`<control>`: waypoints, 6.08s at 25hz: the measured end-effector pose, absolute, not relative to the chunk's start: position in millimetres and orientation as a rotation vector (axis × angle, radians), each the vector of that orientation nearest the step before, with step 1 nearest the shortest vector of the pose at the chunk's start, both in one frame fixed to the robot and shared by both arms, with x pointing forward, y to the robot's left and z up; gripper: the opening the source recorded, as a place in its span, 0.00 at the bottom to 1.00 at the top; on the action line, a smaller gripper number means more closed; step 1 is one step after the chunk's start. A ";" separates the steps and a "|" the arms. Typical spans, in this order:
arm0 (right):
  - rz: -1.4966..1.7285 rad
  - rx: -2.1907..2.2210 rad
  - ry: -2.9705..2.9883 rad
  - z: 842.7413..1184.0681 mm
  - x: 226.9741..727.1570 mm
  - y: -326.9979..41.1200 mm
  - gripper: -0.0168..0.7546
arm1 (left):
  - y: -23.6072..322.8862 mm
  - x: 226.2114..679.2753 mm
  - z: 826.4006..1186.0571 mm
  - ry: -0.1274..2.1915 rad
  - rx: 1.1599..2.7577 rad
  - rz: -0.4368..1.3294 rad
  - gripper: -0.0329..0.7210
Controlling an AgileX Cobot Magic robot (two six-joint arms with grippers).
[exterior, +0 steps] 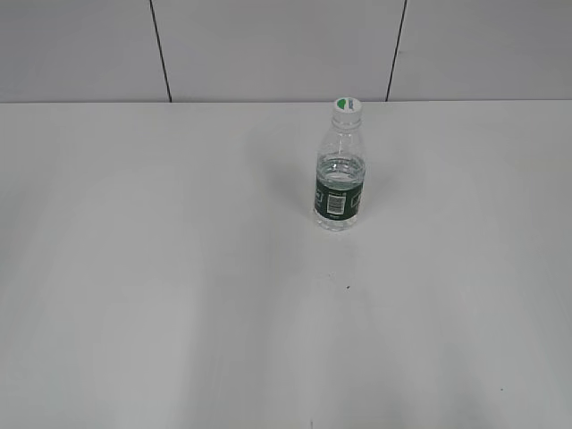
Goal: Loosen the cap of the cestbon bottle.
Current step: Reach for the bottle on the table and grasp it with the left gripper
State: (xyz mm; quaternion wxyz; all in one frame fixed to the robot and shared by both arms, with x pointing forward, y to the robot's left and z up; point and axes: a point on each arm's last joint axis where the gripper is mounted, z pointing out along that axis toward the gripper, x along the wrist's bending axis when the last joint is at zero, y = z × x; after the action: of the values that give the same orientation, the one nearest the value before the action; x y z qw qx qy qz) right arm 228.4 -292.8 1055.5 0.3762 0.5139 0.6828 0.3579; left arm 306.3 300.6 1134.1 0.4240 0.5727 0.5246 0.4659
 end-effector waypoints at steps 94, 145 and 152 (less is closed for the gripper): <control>0.916 1.314 1.746 1055.6 228.4 -292.8 0.78 | 70.1 557.6 836.5 0.478 1.632 0.401 0.83; 0.916 1.314 1.746 1055.6 228.4 -292.8 0.78 | 10.1 604.4 816.0 0.494 1.594 0.419 0.81; 0.916 1.314 1.746 1055.6 228.4 -292.8 0.78 | 6.3 606.5 820.1 0.477 1.580 0.425 0.81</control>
State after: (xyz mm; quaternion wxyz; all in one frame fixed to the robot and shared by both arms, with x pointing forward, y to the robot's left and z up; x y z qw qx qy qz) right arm 228.4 -292.8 1055.6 0.3765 0.5138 0.6826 0.3581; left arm 606.5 6.3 820.1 0.6584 0.6978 0.2108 0.1875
